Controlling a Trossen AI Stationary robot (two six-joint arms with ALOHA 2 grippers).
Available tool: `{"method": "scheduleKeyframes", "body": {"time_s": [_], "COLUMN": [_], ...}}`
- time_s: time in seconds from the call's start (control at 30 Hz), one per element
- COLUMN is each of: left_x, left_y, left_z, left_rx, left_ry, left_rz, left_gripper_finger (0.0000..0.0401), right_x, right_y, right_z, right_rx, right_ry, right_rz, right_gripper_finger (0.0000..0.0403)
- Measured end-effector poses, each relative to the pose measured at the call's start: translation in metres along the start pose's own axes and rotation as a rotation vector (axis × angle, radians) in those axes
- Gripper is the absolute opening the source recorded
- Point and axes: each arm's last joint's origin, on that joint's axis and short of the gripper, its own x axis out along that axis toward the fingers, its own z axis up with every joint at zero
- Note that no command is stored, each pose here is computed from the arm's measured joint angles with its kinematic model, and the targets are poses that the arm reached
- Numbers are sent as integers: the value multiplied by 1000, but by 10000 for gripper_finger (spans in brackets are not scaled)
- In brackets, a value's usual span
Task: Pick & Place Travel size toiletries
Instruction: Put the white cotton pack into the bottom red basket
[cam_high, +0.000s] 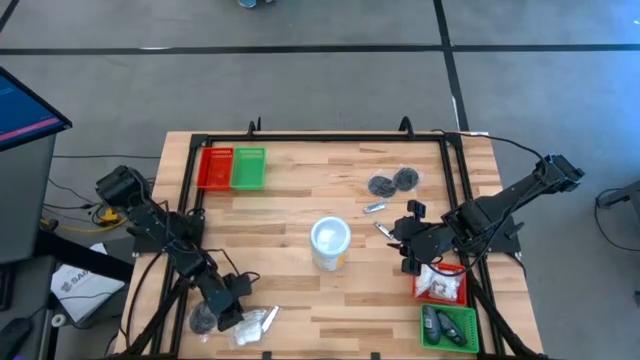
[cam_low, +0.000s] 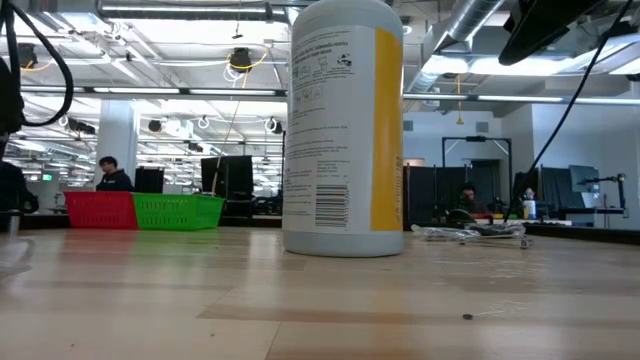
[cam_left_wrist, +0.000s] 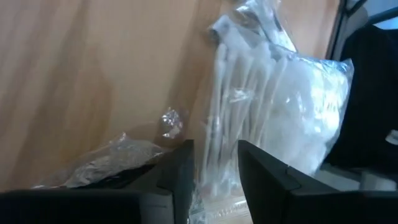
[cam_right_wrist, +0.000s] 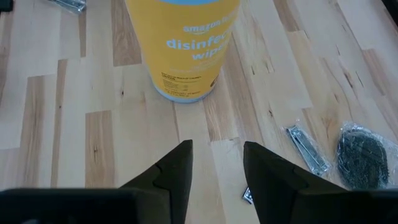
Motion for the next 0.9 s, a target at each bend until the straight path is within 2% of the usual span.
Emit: {"method": "scheduleKeyframes", "body": {"time_s": [0.17, 0.33, 0.5, 0.9], "left_x": [14, 13, 3, -30], "left_y": [2, 1, -1, -18], "left_z": [-3, -2, 1, 10], "left_rx": [3, 9, 56, 89], "left_ry": [102, 101, 14, -182], "left_rz": [-30, -45, -33, -130], "left_gripper_finger": [92, 15, 4, 1], "right_x": [0, 1, 1, 7], "right_y": [0, -1, -1, 2], "right_z": [0, 1, 1, 1], "right_rx": [-1, -19, -22, -36], "right_ry": [0, -1, -1, 11], "right_rz": [0, -4, -4, -16], "right_gripper_finger": [132, 134, 132, 133]}}
